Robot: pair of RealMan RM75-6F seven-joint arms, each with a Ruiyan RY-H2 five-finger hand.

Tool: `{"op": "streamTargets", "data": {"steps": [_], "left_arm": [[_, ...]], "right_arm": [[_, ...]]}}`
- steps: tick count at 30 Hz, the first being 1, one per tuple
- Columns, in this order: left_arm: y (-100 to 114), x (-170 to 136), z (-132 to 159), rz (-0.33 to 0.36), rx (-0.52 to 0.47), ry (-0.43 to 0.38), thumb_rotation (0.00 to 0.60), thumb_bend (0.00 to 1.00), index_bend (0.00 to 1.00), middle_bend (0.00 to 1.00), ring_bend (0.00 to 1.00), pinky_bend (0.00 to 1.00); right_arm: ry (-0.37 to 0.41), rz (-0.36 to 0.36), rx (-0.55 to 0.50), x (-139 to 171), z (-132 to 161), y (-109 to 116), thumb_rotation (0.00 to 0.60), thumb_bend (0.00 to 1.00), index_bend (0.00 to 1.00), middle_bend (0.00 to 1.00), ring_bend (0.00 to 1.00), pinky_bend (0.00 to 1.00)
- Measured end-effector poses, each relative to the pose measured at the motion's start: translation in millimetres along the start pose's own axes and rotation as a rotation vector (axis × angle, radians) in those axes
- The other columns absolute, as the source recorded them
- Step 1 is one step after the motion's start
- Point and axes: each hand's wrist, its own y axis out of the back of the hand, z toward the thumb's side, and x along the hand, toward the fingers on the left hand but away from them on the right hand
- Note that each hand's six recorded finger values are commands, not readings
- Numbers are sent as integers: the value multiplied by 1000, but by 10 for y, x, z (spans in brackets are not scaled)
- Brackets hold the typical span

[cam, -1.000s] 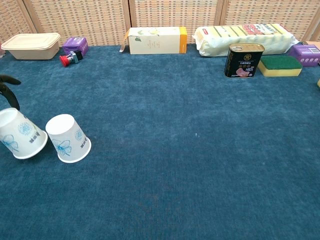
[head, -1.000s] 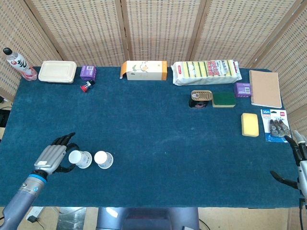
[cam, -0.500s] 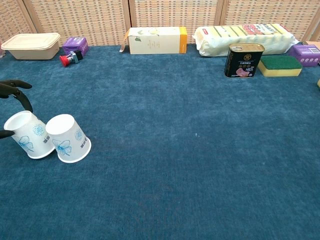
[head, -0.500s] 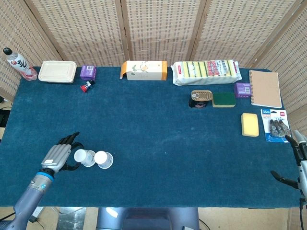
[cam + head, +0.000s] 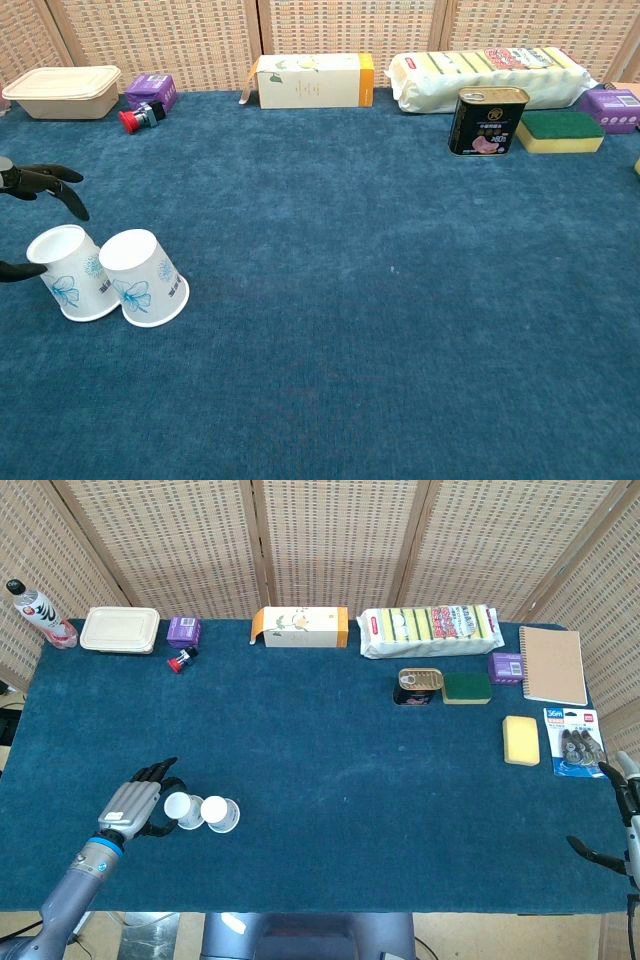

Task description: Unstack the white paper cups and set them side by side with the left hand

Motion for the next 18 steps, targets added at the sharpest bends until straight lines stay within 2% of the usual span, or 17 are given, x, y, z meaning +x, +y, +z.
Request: {"op": "streamTargets", "data": {"steps": [3, 11, 14, 18], "left_arm": [[37, -33, -16, 8, 4, 7, 600, 269, 11, 0, 0, 60], [154, -165, -19, 54, 3, -14, 600, 237, 0, 0, 0, 60], [247, -304, -65, 112, 16, -22, 600, 232, 0, 0, 0, 60], [387, -595, -209, 234, 39, -10, 600, 212, 0, 0, 0, 60]], "right_arm": [[1, -1, -1, 2, -2, 11, 600, 81, 84, 0, 0, 0], [4, 3, 0, 11, 9, -2, 600, 80, 84, 0, 0, 0], [8, 1, 4, 17, 21, 2, 600, 81, 84, 0, 0, 0], [11, -1, 8, 28, 33, 7, 600, 80, 84, 0, 0, 0]]}}
